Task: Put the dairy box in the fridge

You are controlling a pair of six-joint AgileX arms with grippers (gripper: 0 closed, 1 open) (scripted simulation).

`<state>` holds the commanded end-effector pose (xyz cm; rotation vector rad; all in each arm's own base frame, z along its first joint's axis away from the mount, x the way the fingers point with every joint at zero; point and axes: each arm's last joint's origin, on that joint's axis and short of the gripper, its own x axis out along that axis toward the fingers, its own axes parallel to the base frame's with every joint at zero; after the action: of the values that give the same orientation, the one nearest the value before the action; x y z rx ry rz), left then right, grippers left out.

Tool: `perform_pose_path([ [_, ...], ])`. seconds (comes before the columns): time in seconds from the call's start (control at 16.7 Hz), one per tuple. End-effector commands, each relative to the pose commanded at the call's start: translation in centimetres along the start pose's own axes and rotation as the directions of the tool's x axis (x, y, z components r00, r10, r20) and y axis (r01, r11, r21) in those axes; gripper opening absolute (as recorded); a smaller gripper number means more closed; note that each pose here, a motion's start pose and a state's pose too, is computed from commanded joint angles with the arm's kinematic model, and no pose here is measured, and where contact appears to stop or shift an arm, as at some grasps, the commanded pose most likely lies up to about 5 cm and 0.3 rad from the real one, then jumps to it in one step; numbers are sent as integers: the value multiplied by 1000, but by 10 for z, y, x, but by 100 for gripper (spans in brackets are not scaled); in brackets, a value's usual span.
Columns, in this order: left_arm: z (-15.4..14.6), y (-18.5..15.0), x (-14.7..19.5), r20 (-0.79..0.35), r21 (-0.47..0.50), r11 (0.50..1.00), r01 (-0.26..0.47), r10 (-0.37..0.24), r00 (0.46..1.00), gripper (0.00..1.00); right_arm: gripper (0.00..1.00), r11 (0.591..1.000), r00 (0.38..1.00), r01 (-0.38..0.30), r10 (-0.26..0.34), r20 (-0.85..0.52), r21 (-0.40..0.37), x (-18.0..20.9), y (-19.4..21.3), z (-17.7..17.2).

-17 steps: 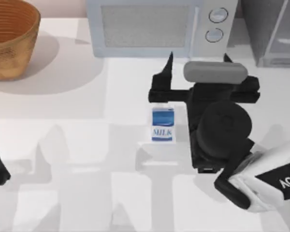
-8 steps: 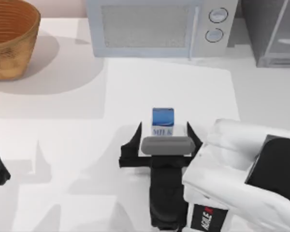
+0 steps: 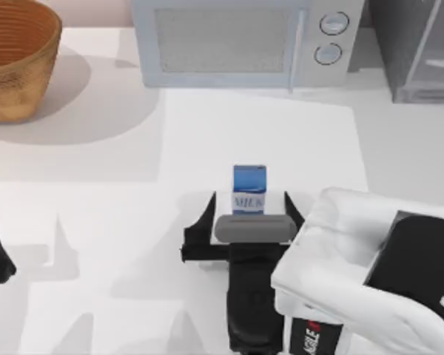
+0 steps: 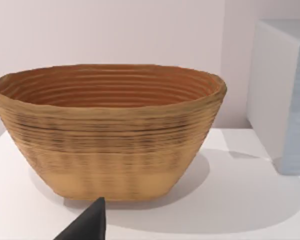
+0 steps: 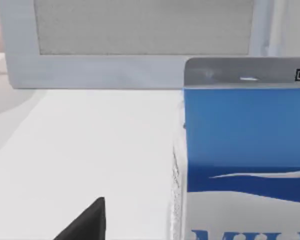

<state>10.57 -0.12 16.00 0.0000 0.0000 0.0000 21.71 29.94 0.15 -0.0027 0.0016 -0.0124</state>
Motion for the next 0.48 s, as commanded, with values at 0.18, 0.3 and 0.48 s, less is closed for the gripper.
perform_pose_path([
  [0.18,0,0,0,0,0,1000,0,0,1000,100,100,1000,1000,-2,2,2,3,19,2,0],
  [0.3,0,0,0,0,0,1000,0,0,1000,100,100,1000,1000,-2,2,2,3,36,2,0],
  [0.48,0,0,0,0,0,1000,0,0,1000,100,100,1000,1000,-2,2,2,3,48,1,0],
])
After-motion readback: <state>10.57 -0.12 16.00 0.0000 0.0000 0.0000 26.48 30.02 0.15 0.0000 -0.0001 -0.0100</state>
